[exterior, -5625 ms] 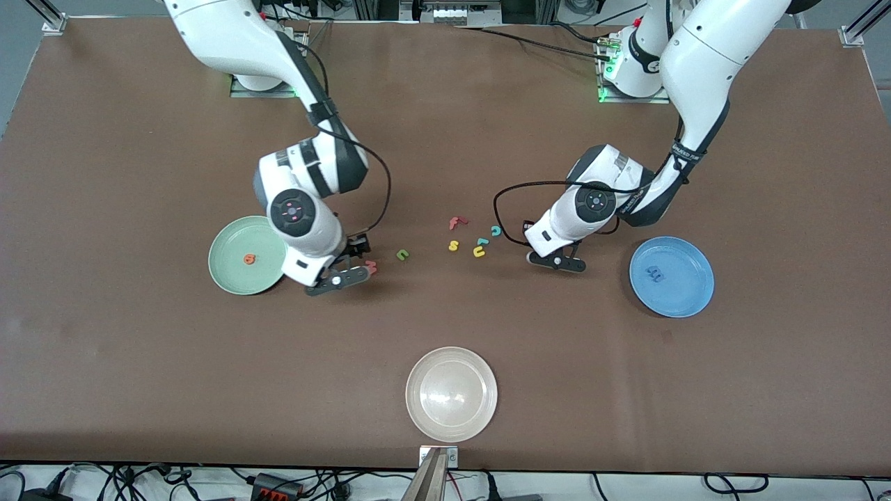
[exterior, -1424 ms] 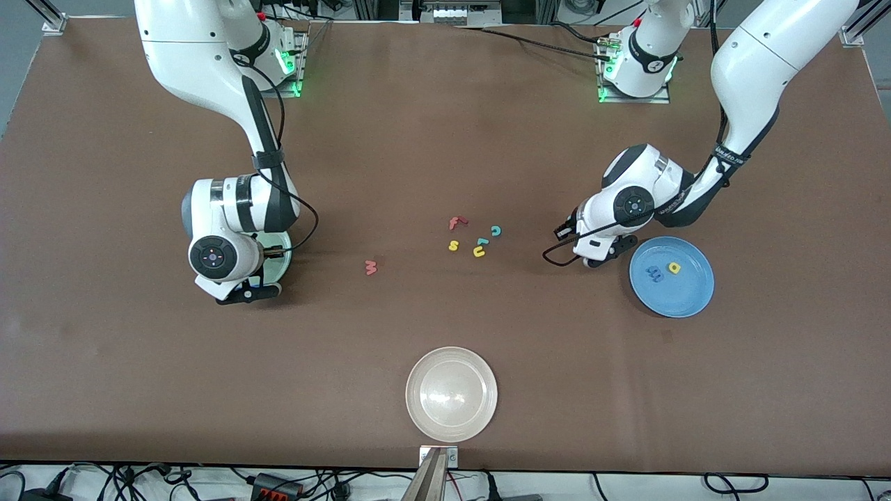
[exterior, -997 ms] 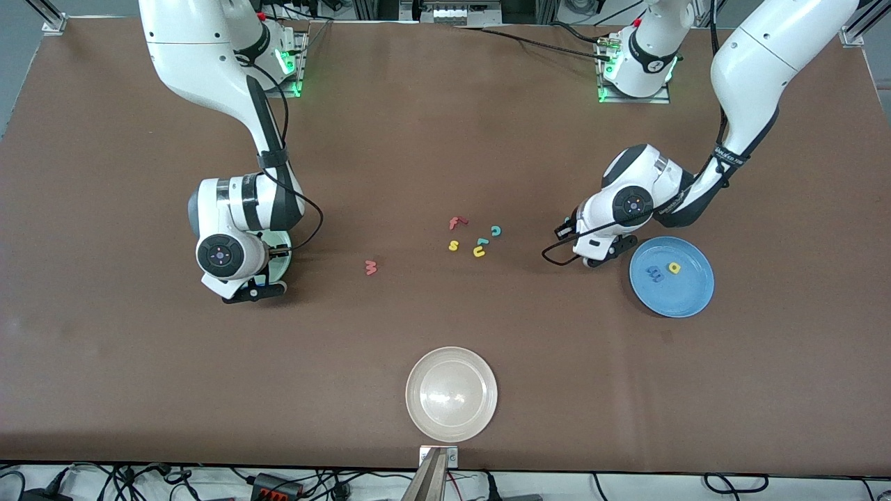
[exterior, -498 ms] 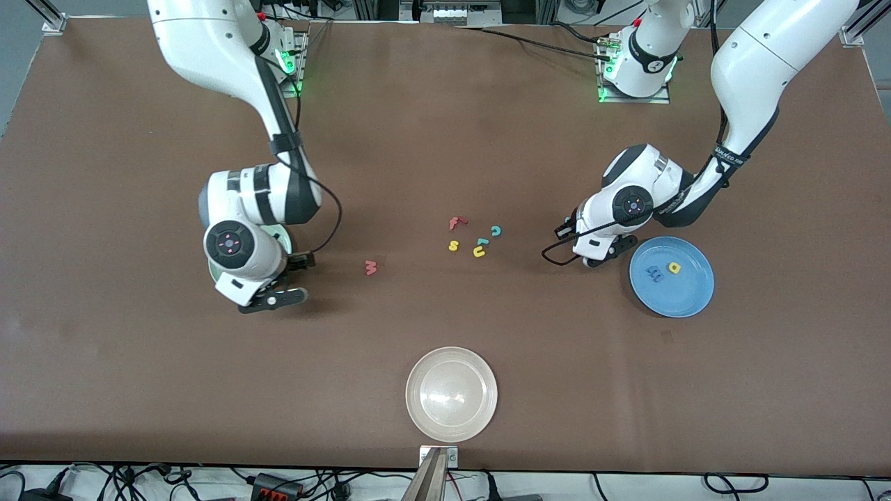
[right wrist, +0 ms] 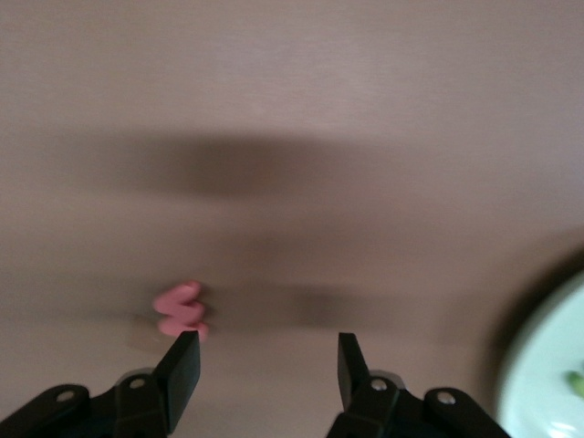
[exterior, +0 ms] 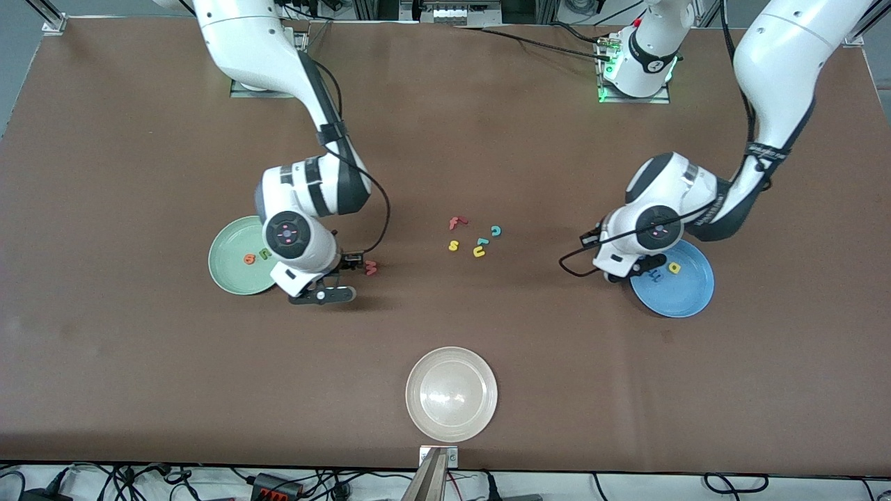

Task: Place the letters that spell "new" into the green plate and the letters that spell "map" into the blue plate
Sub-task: 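Carry the teal q to the blue plate while the right gripper grasps pink w, then release the teal q with the left gripper while the right gripper carries pink w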

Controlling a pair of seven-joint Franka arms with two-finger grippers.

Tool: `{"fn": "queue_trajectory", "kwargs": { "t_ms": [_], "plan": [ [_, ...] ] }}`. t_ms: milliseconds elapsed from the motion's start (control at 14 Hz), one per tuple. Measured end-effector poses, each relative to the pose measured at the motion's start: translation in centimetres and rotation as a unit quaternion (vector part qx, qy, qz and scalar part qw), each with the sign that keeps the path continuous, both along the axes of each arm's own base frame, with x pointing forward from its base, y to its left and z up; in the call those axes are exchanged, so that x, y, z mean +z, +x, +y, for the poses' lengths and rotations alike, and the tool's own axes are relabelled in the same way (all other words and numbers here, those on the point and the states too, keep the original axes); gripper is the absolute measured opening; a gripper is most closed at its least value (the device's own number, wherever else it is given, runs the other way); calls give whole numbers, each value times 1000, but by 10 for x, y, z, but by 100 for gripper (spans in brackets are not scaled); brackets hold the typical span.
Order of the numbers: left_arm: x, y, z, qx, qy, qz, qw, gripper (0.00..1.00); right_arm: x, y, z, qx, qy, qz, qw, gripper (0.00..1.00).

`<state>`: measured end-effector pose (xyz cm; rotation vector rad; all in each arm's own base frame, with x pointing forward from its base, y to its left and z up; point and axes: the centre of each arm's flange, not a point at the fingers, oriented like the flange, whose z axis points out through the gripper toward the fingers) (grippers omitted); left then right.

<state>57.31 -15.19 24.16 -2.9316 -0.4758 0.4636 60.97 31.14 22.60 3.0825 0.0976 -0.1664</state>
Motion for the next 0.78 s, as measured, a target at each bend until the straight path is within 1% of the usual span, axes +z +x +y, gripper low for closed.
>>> {"fn": "queue_trajectory", "kwargs": {
  "t_ms": [142, 214, 285, 427, 570, 641, 783],
  "plan": [
    [11, 21, 33, -51, 12, -16, 998, 30, -6, -4, 14, -12, -3, -10, 1000, 67],
    [10, 29, 51, -71, 24, -22, 997, 30, -6, -5, 18, -15, -3, -15, 1000, 67],
    [5, 36, 66, -90, 38, -27, 995, 30, -6, -6, 23, -14, -2, -19, 1000, 64],
    [-16, 50, 95, -118, 64, -33, 990, 30, -7, -9, 32, -8, 0, -27, 1000, 63],
    [-44, 63, 117, -130, 59, -44, 989, 30, -16, -13, 40, -1, -2, -33, 999, 61],
    [-56, 66, 121, -130, 52, -45, 989, 35, -22, -16, 45, 4, -4, -36, 999, 60],
    [-60, 70, 121, -130, 46, -47, 989, 53, -35, -21, 51, 11, -10, -35, 999, 60]
  ]
}}
